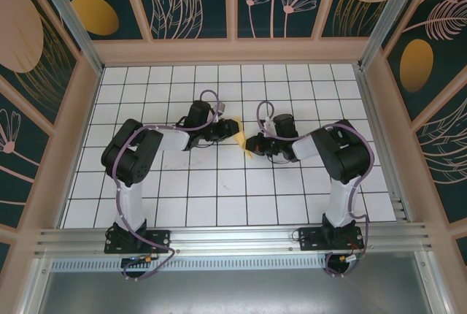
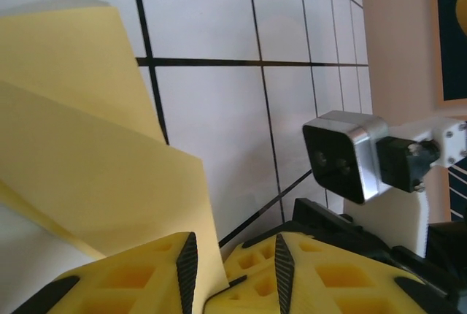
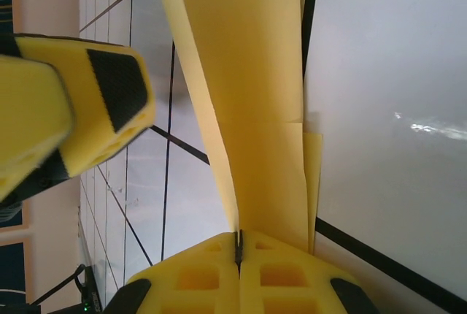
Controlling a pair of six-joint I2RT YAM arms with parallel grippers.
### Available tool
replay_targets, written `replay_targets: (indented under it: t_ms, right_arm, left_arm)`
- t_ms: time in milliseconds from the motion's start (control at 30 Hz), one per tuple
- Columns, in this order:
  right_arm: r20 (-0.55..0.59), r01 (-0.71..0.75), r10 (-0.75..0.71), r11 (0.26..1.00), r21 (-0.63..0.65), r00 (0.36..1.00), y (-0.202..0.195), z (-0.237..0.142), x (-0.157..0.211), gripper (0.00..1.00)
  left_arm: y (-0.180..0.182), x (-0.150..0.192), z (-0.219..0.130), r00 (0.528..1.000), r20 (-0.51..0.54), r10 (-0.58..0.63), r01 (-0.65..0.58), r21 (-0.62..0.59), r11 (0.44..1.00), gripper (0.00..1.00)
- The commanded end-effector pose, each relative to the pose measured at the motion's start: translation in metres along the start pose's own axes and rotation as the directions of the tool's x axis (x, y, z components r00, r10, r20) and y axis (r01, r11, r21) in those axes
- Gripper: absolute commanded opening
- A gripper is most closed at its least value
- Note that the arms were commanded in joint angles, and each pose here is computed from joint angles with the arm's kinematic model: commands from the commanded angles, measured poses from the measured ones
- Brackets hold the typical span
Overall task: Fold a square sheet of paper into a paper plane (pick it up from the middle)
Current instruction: Fold the wing for the fifth time at the center of the table.
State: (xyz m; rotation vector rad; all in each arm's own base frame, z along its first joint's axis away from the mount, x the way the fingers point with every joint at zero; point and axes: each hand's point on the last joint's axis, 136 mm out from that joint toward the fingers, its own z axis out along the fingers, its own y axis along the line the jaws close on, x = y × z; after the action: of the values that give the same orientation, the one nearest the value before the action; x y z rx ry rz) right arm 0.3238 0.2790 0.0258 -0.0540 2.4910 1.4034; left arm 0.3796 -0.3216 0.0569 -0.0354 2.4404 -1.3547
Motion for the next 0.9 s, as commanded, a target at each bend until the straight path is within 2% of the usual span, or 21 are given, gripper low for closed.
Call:
replay_targets:
  t_ms: [0, 667, 867]
  right_arm:
    - [-0.016, -0.036, 0.036, 0.999, 0.001, 0.999, -0.006, 0.004, 0.001, 0.0]
    - [-0.034, -0.056, 0.056, 0.998, 0.022, 0.998, -0.011, 0.006, 0.002, 0.0]
    - [-0.037, -0.03, 0.031, 0.999, 0.022, 0.999, -0.002, 0.003, -0.004, 0.02]
  left_arm:
    - [0.003, 0.004, 0.007, 1.0, -0.02, -0.007, 0.008, 0.01, 1.0, 0.34]
    - [0.043, 0.01, 0.017, 0.997, -0.048, -0.066, 0.058, -0.155, 0.986, 0.32]
    - [0.057, 0.012, 0.015, 0.994, -0.055, -0.097, 0.082, -0.235, 0.968, 0.32]
